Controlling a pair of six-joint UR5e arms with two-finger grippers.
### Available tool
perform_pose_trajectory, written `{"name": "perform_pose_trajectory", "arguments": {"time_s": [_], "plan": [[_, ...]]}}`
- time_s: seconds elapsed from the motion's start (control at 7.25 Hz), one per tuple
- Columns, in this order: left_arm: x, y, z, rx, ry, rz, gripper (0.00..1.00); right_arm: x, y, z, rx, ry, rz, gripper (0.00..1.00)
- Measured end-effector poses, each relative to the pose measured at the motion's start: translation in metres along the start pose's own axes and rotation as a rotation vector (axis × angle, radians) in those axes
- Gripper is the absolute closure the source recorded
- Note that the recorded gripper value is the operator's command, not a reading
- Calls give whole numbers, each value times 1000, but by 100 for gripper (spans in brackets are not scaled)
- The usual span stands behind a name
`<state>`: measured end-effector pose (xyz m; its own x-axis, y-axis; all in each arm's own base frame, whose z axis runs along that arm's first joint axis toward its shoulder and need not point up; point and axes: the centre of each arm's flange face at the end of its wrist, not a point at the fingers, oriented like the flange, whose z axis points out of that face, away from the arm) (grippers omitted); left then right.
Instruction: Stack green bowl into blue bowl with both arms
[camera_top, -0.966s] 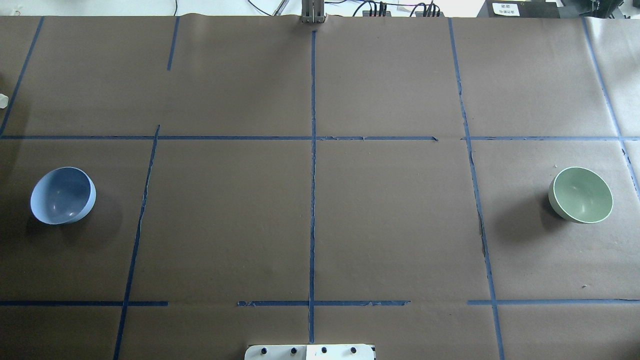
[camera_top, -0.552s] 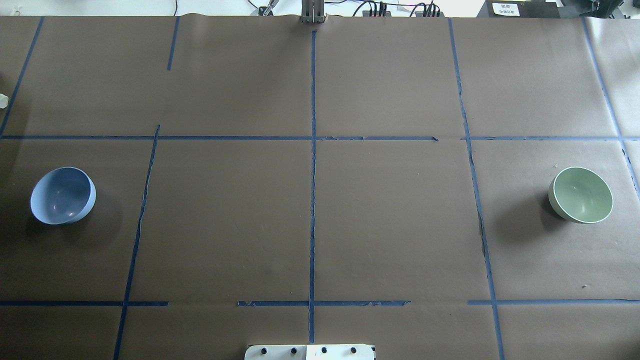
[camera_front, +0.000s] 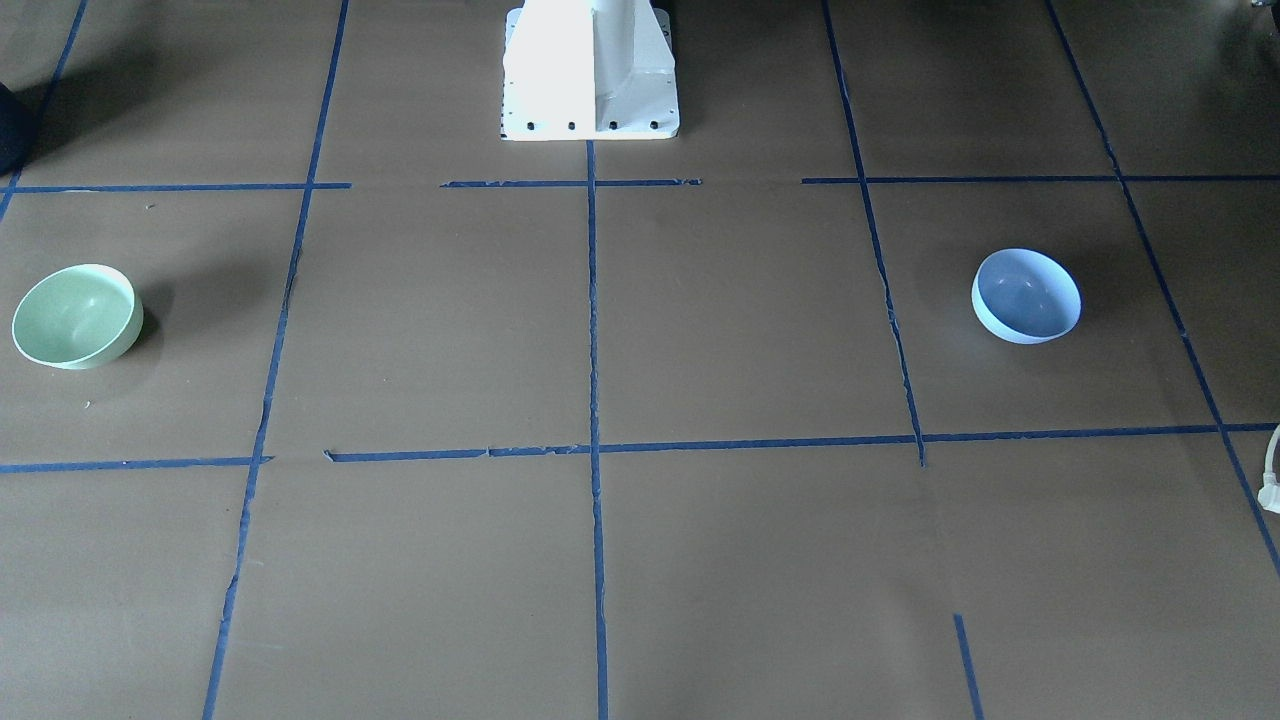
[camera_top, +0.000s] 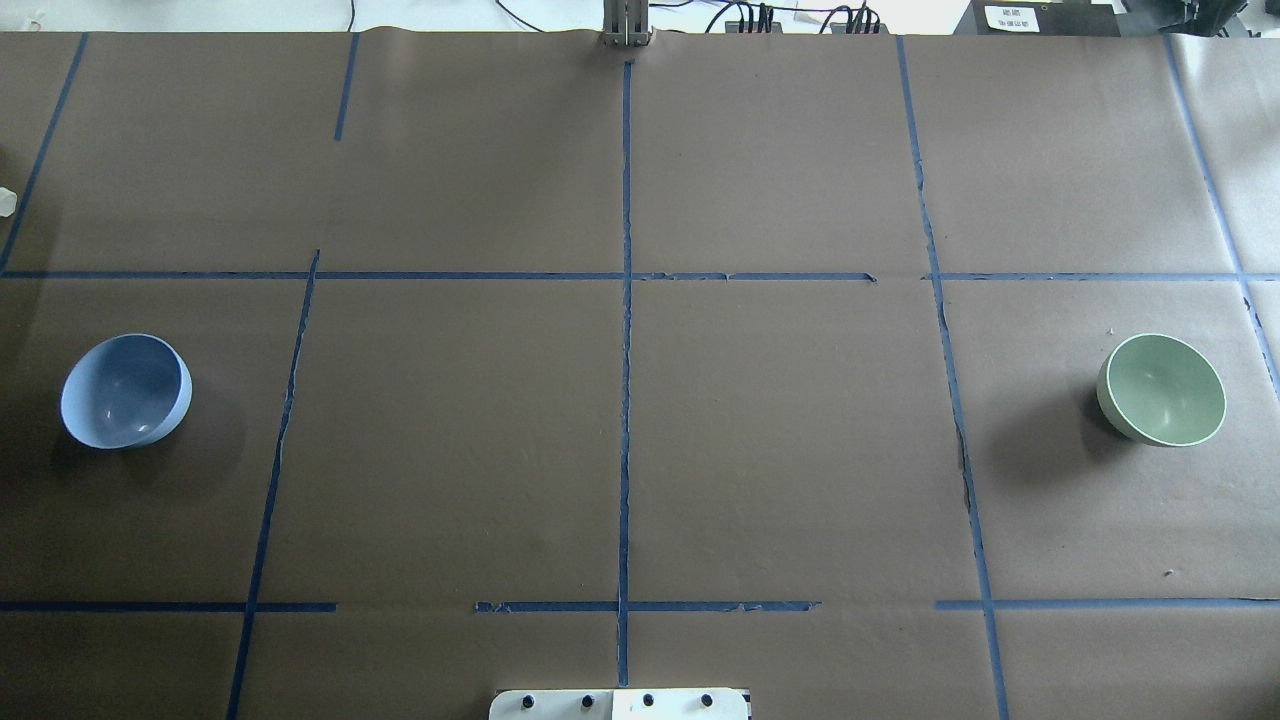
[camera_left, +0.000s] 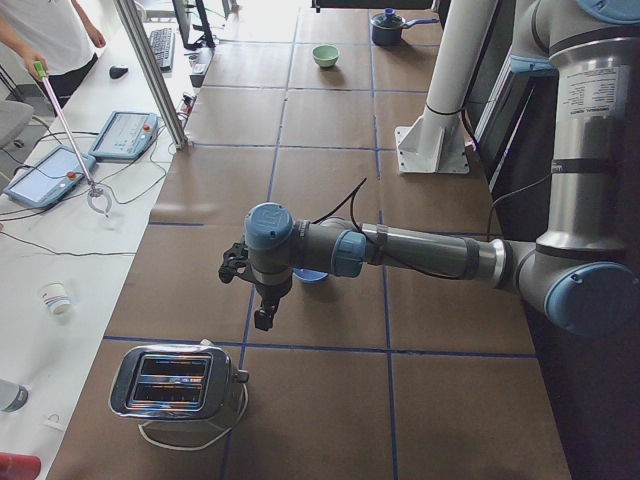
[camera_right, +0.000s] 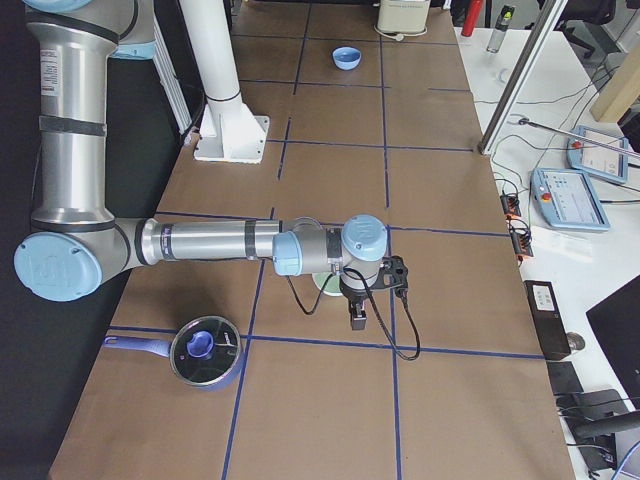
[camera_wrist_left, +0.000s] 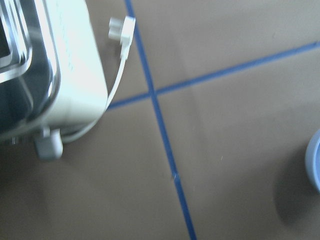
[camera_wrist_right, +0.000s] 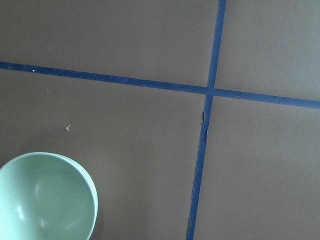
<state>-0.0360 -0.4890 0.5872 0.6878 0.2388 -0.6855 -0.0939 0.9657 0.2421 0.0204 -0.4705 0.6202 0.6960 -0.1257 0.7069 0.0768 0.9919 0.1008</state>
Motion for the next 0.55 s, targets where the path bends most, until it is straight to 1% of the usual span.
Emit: {"name": "perform_pose_trajectory", "arguments": {"time_s": [0.14,0.28,0.41,0.55], "plan": [[22,-2,16,28,23,-44,0,-1,0,0,-1,-1,-1,0],[46,7,41,55,49,-104,0,-2,-1,1,-1,-1,-3,0],[73,16,64,68,79,-163,0,-2,-1,1,-2,-1,-4,0],[102,24,90,52,89,-202,0,-2,-1,1,-3,-1,-4,0]]}}
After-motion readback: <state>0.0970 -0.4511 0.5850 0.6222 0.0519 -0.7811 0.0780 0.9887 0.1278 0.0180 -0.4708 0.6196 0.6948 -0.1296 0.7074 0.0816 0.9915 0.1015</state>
